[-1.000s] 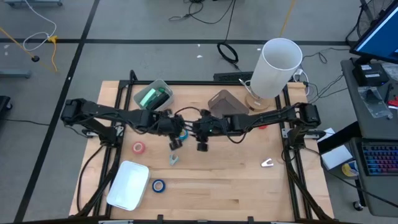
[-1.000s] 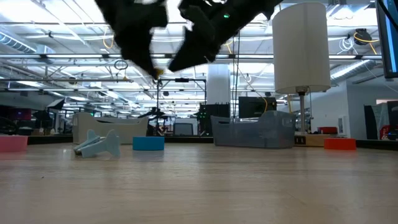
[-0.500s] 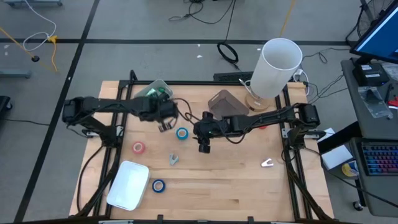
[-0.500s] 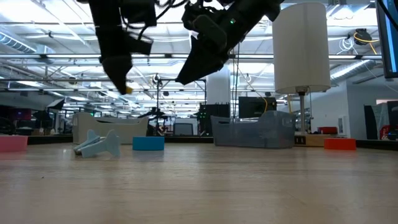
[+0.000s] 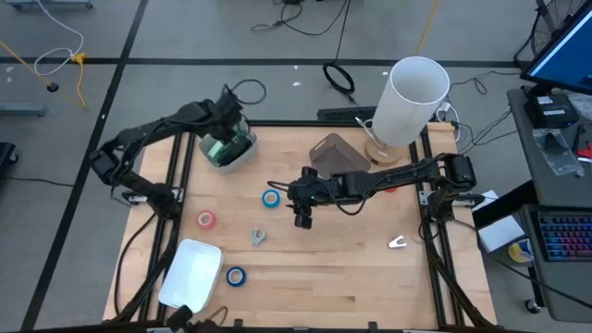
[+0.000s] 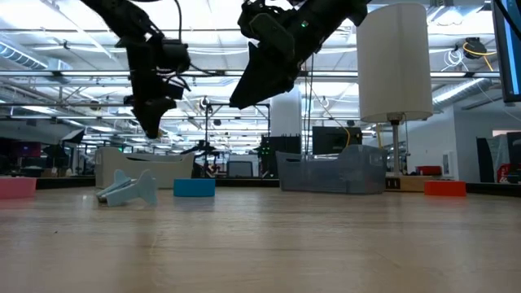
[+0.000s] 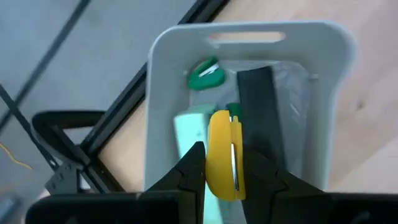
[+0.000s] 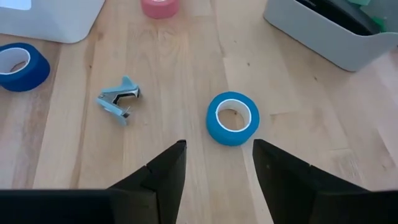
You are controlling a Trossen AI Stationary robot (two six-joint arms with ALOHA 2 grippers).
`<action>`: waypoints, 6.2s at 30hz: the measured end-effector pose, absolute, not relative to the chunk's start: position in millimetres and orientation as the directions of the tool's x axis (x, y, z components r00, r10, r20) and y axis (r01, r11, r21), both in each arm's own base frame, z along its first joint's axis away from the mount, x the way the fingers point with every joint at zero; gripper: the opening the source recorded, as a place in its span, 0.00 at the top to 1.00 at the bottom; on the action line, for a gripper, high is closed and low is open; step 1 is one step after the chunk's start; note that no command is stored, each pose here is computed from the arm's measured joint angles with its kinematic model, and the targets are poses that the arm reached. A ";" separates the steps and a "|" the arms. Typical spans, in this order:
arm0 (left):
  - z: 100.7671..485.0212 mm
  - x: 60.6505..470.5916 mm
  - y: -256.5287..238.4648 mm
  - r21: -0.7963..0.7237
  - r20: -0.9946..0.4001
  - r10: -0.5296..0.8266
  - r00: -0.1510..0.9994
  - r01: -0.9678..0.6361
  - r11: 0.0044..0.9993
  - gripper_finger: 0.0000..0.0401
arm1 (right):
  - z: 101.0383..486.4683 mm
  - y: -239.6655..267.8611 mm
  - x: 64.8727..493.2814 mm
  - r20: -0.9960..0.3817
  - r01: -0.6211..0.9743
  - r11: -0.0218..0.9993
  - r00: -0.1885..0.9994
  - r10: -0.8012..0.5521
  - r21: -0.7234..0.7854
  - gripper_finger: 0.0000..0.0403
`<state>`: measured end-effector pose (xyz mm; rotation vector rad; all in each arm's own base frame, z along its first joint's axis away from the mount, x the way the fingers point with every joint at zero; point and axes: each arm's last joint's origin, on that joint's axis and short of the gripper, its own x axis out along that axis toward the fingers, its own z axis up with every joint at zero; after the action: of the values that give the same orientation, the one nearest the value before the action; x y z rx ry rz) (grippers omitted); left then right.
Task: Pick and place Stapler, Stapler remover, tape
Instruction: Put the yellow stapler into the gray bin, then put the light blue tape into the black bin
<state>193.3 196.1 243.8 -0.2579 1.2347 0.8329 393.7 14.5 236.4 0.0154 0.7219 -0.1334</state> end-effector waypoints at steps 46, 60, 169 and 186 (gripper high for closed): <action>288.2 182.0 157.1 -0.059 -0.880 0.301 0.367 -0.714 0.698 0.48 | 238.8 16.8 396.1 -0.639 0.003 0.999 0.769 -0.037 -0.055 0.54; 314.9 122.9 59.0 -0.268 -0.693 0.301 0.655 -0.622 0.736 0.48 | 244.7 10.9 400.8 -0.578 -0.050 0.988 0.815 -0.047 -0.149 0.54; 282.3 117.2 29.2 -0.356 -0.552 0.300 0.778 -0.546 0.759 0.48 | 286.9 -41.8 379.0 -0.794 0.403 0.914 0.543 -0.274 -0.040 0.94; 282.4 118.5 23.7 -0.377 -0.551 0.266 0.791 -0.520 0.766 0.48 | 208.2 -94.5 320.6 -0.945 0.636 0.767 0.193 -0.265 -0.086 0.93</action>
<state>118.5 23.7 282.4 -0.5458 0.4955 0.4463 320.6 -94.5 208.2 0.3604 1.2233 -0.6517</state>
